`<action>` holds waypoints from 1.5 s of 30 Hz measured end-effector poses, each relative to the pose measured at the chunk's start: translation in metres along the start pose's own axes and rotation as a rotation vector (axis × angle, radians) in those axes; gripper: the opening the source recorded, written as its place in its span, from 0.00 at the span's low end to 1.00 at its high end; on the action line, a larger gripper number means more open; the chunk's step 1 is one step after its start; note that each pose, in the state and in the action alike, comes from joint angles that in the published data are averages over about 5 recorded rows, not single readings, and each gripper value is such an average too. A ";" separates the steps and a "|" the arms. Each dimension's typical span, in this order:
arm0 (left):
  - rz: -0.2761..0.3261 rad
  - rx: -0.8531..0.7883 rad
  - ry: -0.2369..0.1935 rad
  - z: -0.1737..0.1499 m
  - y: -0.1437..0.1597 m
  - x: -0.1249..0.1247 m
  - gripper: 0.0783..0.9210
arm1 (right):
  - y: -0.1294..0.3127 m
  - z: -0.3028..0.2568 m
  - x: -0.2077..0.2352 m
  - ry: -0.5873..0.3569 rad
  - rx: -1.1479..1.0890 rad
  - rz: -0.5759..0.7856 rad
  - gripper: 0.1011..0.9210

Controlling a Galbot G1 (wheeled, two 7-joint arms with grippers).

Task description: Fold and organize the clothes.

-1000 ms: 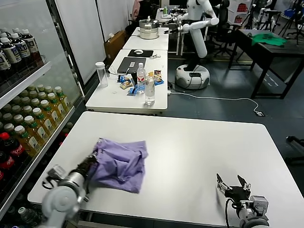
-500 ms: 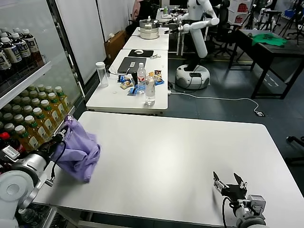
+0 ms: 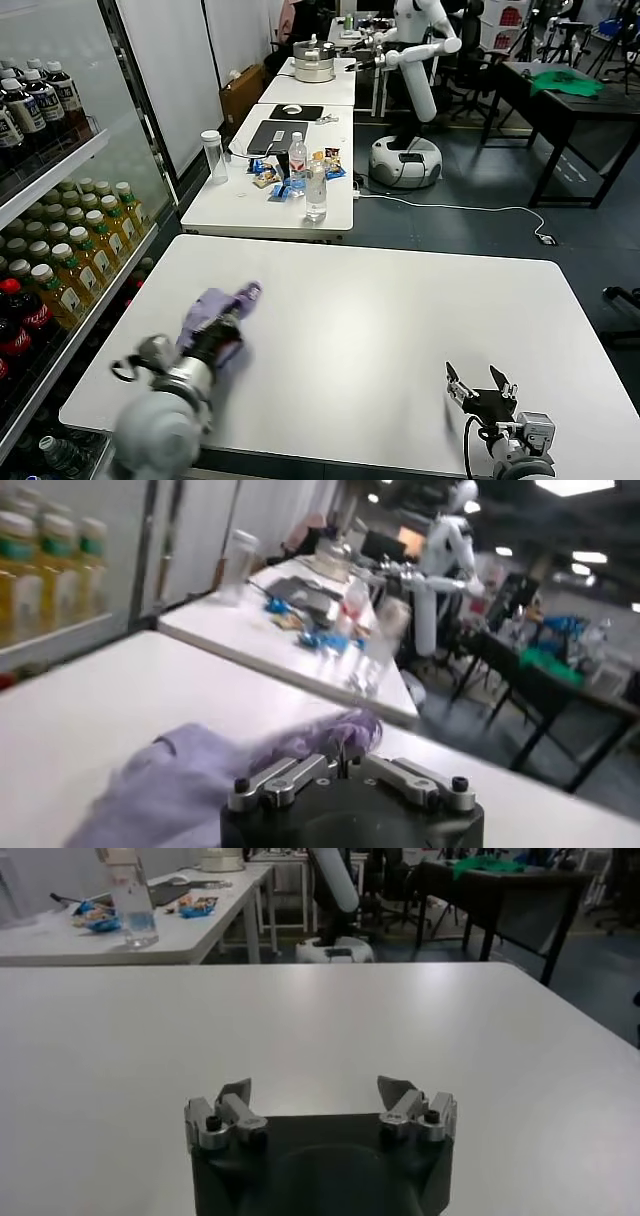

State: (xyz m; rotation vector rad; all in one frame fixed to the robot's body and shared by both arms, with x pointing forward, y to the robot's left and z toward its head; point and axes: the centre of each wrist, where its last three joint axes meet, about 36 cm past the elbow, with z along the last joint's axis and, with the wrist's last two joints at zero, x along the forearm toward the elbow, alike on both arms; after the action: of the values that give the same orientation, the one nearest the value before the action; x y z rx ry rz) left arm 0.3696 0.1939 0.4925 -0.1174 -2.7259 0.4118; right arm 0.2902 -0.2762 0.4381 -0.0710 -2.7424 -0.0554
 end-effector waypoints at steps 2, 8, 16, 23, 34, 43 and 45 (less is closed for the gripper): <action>-0.003 -0.021 0.023 0.017 -0.020 -0.005 0.02 | 0.000 -0.001 -0.001 -0.003 0.004 0.003 0.88; 0.020 -0.065 0.088 0.062 -0.075 -0.015 0.04 | -0.001 -0.004 -0.003 -0.014 0.015 0.001 0.88; 0.137 -0.112 0.080 0.097 -0.125 -0.011 0.29 | 0.001 -0.011 -0.005 -0.041 0.021 -0.027 0.88; 0.242 -0.127 0.021 0.107 -0.135 0.006 0.53 | 0.012 -0.014 -0.011 -0.051 0.005 -0.063 0.88; 0.157 -0.126 -0.097 0.084 -0.077 0.029 0.86 | 0.070 -0.009 -0.039 -0.010 -0.058 -0.195 0.88; 0.017 -0.128 -0.143 0.074 -0.024 0.040 0.88 | 0.127 -0.001 -0.067 0.060 -0.135 -0.288 0.87; -0.001 -0.128 -0.146 0.074 -0.018 0.043 0.88 | 0.136 0.000 -0.072 0.074 -0.153 -0.296 0.85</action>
State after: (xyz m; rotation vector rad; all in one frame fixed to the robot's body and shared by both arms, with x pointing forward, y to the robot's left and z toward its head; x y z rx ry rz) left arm 0.3013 0.1627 0.4478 -0.1248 -2.8958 0.2550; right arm 0.3646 -0.1437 0.4143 0.2901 -2.6485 -0.3417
